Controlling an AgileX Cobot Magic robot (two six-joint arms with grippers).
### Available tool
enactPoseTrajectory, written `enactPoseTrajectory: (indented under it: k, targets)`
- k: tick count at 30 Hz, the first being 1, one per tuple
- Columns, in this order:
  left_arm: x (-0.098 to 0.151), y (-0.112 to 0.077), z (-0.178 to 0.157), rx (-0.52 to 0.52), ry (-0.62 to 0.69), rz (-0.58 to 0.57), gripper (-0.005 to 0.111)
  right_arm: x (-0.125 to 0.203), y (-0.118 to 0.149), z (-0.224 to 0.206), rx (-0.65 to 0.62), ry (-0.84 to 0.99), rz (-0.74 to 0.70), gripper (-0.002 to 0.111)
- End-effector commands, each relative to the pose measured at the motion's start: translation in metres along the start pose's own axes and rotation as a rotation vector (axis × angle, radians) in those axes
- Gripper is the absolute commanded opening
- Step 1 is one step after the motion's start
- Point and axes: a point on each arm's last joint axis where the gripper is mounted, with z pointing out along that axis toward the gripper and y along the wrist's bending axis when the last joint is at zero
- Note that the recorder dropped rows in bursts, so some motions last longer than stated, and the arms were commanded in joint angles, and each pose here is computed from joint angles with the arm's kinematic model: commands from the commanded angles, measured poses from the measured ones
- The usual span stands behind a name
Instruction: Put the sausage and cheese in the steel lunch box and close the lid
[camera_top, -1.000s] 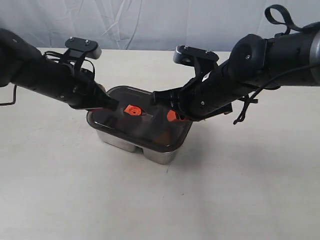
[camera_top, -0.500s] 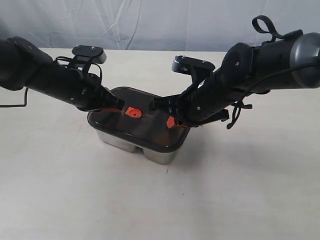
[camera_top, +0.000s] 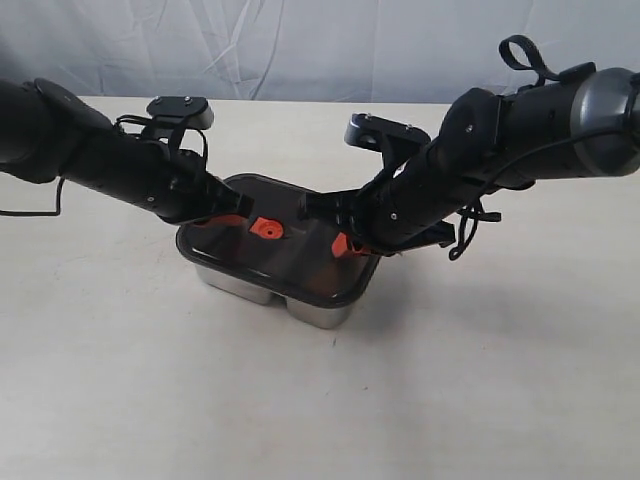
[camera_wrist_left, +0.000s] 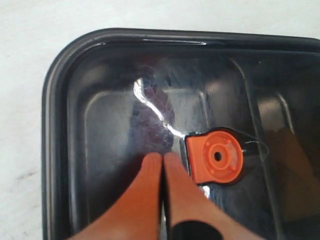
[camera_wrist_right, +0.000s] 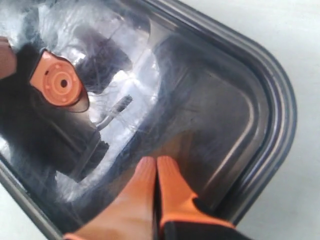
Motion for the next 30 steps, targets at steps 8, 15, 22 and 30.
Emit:
enactPoseTrajectory:
  k: [8,15,22,30]
  targets:
    - [0.008,-0.008,0.000,0.085,0.112,0.086,0.000,-0.003,0.002,-0.014,0.002,-0.067,-0.035,-0.001]
    - [-0.031,-0.054,-0.117,0.013,-0.232,0.257,0.000,-0.011,0.027,-0.122,-0.035,-0.349,-0.256,-0.001]
    - [-0.014,-0.083,-0.223,-0.173,-0.656,0.299,0.000,0.015,0.012,-0.206,0.198,-0.420,-0.339,-0.001]
    - [0.052,-0.094,-0.280,-0.360,-0.895,0.418,0.000,0.061,-0.021,-0.251,0.380,-0.498,-0.267,-0.001]
